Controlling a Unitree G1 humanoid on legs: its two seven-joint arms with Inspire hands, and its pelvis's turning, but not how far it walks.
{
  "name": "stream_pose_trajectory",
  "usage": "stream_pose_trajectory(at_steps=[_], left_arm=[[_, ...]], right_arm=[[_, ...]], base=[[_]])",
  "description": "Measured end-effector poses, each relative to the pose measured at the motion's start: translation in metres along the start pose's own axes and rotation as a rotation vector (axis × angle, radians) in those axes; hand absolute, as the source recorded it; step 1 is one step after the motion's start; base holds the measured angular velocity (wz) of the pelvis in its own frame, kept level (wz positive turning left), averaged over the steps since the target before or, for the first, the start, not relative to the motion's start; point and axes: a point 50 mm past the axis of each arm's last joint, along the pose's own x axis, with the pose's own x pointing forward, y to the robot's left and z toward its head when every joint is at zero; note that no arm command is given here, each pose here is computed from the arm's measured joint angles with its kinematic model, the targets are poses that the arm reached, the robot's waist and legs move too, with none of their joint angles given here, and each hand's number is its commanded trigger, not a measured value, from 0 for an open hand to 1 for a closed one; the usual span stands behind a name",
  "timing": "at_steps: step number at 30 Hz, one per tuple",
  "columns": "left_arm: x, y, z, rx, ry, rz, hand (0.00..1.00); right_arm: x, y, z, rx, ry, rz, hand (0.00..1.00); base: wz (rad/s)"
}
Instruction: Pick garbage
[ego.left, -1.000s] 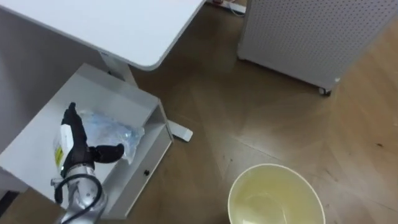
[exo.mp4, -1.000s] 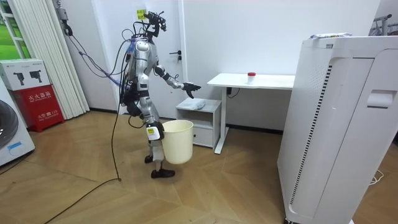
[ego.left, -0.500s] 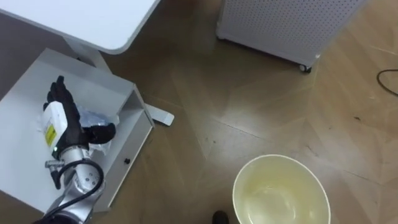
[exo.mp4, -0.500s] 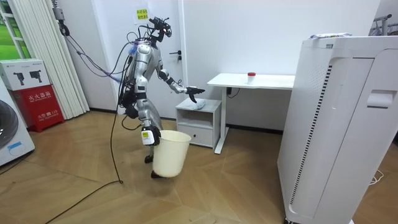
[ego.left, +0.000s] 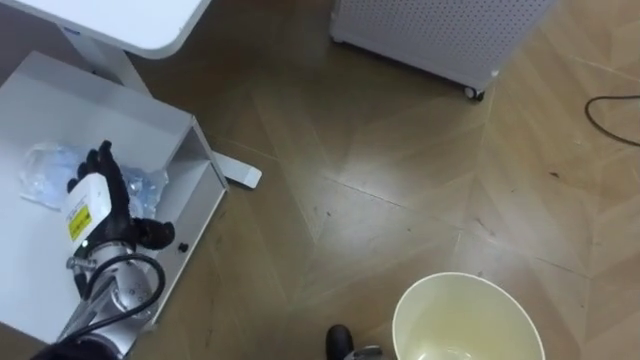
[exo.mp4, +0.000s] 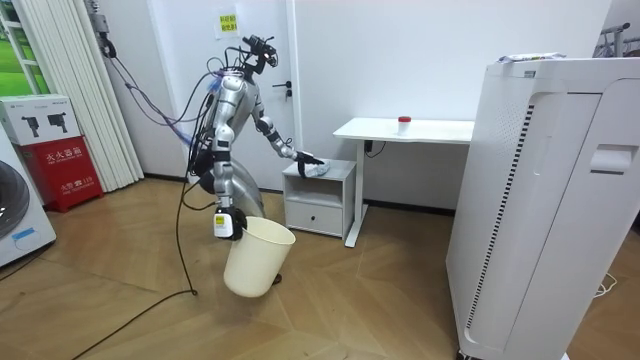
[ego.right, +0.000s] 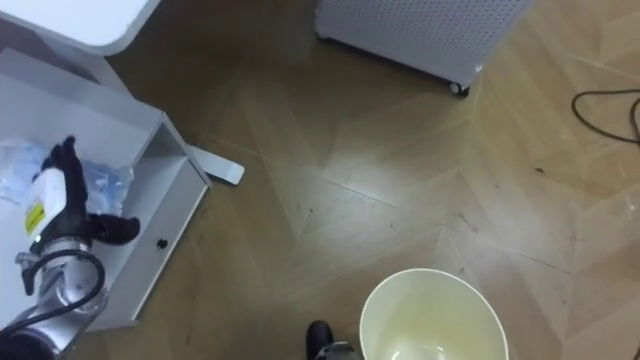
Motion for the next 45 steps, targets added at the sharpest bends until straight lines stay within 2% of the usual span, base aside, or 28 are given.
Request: stream_pose_trajectory(at_steps=[6,7,8,9,12,14,16,24,36,42,45], left_arm=[[0.000,-0.001,-0.007,0.019,0.039,-0.041,0.00],[0.000,-0.001,-0.008,0.016,0.049,-0.043,0.10],[-0.001,-0.002,-0.009,0.020,0.055,-0.048,0.36],[-0.001,-0.002,-0.013,0.030,0.071,-0.060,1.00],[-0.003,-0.004,-0.017,0.045,0.096,-0.080,1.00],[0.000,0.001,-0.016,0.028,0.102,-0.051,1.00],[0.008,0.013,-0.016,0.014,0.112,-0.011,1.00],[0.012,0.020,-0.020,-0.024,0.165,0.015,1.00],[0.003,0.005,-0.017,-0.028,0.166,-0.017,1.00],[-0.003,-0.001,-0.018,-0.211,0.187,-0.026,1.00],[-0.015,-0.016,-0.014,-0.306,0.166,-0.061,1.00]], right_arm=[[-0.001,-0.003,-0.004,0.030,0.017,-0.009,1.00],[-0.001,-0.003,-0.005,0.035,0.021,-0.011,1.00],[-0.001,-0.003,-0.005,0.037,0.023,-0.011,1.00],[-0.001,-0.004,-0.005,0.045,0.024,-0.012,1.00],[-0.001,-0.004,-0.007,0.046,0.033,-0.012,1.00],[-0.001,-0.004,-0.008,0.064,0.038,-0.013,1.00],[-0.001,-0.004,-0.009,0.082,0.044,-0.015,1.00],[-0.001,-0.004,-0.011,0.092,0.065,-0.018,1.00],[-0.001,-0.002,-0.012,0.063,0.063,-0.023,1.00],[0.000,0.008,-0.001,0.003,-0.020,-0.019,1.00],[0.000,0.018,0.006,-0.053,-0.085,-0.008,1.00]], base=[[0.02],[0.00],[0.00],[0.00],[0.00],[0.00],[0.00],[0.01],[0.01],[-0.01],[-0.09]])
